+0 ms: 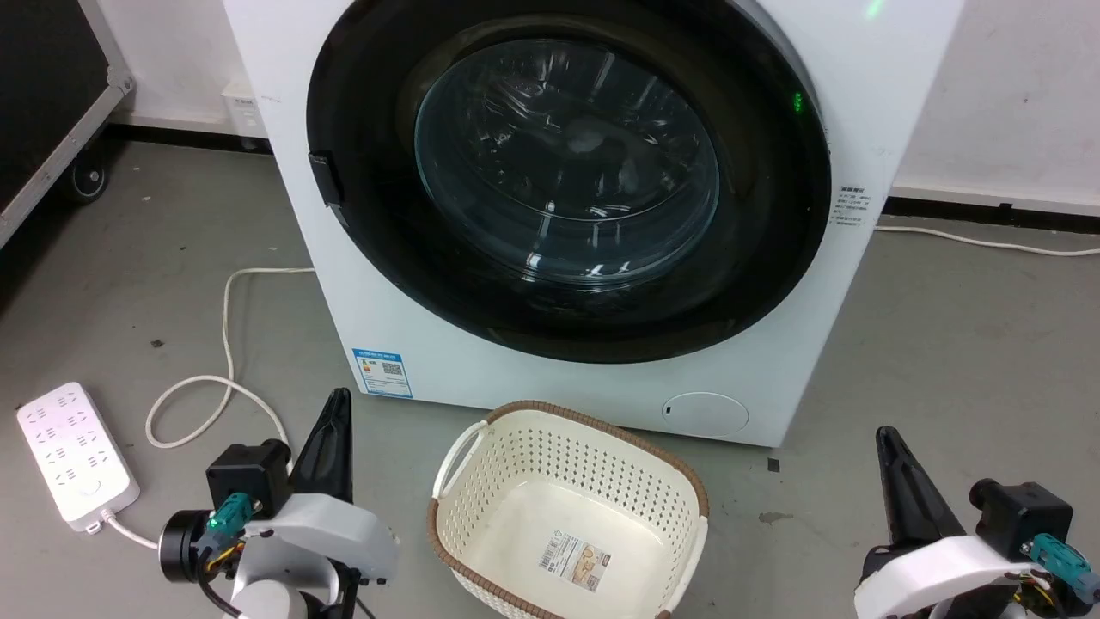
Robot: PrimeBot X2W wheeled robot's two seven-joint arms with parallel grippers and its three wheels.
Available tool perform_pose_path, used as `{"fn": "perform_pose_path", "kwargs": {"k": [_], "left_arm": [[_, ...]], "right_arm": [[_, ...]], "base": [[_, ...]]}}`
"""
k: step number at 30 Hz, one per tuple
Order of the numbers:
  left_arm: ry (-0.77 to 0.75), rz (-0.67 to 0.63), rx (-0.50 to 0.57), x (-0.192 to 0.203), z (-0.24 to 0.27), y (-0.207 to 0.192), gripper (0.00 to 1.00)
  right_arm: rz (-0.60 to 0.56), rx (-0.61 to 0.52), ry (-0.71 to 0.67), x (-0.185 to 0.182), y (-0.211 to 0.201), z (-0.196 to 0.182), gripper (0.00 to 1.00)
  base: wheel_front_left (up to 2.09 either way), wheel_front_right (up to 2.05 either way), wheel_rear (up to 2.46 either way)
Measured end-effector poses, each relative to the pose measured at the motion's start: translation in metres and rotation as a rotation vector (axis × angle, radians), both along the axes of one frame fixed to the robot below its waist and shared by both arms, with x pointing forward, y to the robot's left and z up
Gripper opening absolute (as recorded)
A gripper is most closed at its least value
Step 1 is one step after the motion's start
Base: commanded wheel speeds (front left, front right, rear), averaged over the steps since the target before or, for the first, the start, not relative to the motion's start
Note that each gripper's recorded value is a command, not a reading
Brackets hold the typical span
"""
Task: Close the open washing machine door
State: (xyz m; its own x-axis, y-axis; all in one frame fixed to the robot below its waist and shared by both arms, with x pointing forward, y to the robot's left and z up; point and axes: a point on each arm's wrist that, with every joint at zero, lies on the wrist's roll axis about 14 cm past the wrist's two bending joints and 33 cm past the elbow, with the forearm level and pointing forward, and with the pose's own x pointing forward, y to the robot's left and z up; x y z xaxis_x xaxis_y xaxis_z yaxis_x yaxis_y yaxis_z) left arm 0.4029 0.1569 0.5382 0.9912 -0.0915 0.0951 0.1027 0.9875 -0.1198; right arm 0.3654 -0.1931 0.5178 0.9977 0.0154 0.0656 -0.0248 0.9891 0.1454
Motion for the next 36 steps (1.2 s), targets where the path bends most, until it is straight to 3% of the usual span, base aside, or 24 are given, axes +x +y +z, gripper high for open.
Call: {"fn": "perform_pose_path", "kwargs": {"k": [36], "left_arm": [[0.026,0.025,0.061,-0.01,-0.003,0.005,0.0]], "right_arm": [[0.05,-0.074,0.009,0.006,0.015,0.008,0.0]], "base": [[0.0,0.0,0.0]]}}
